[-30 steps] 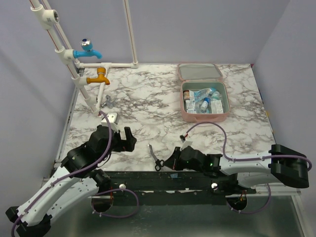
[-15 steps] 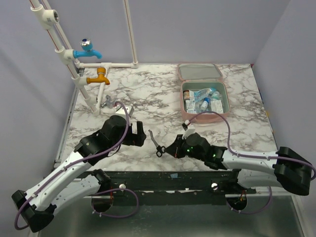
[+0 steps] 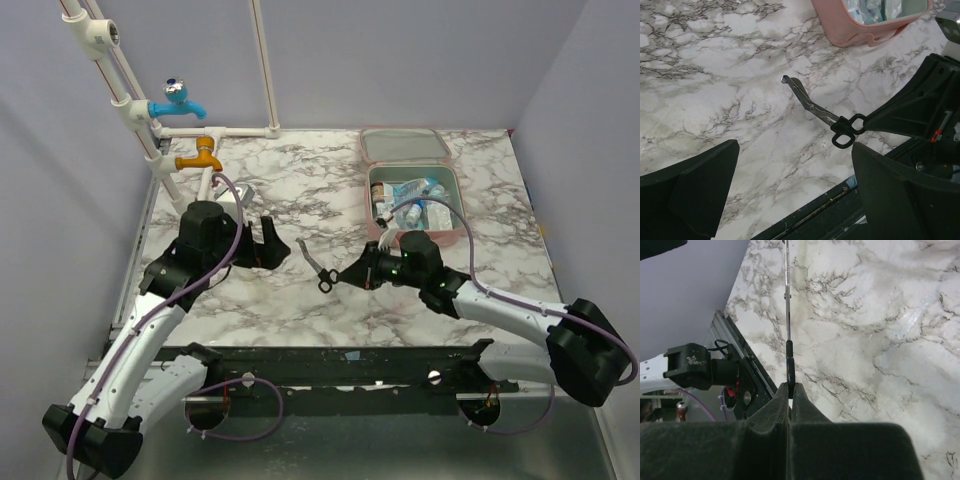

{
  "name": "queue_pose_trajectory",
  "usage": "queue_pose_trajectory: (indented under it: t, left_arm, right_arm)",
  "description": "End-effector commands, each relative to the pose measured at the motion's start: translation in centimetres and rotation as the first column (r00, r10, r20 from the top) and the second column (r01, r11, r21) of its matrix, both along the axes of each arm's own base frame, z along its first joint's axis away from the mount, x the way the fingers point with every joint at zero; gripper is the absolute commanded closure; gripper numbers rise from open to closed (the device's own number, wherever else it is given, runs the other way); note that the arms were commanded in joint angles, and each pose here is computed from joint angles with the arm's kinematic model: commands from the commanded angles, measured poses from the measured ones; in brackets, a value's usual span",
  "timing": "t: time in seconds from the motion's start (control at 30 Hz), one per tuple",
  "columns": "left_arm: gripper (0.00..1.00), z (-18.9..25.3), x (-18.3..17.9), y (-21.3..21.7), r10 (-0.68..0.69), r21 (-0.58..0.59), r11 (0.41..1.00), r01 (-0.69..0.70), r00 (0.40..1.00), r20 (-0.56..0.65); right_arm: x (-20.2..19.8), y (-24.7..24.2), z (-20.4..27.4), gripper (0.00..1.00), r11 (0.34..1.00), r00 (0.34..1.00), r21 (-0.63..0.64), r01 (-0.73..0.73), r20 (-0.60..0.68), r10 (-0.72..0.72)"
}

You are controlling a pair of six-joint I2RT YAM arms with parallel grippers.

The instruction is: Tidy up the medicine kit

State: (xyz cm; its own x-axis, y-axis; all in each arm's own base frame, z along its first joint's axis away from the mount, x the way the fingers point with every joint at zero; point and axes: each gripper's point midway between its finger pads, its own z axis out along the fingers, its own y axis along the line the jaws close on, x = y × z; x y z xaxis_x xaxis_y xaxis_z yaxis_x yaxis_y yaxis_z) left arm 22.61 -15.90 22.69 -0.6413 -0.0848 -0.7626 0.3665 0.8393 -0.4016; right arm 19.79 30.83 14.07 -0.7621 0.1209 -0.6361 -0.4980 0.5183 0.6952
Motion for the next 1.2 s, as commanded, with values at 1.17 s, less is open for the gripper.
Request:
queue_pose_trajectory:
  t: [1.17]
  left_arm:
    - [0.14,2.9,-6.7,-3.6,-0.445,-0.437,0.798,0.416,0.895,0.039]
  right_arm:
    - [-5.1,1.1,8.0,0.99,0.748,0.804,0.318,-0.582,0.091,0.588]
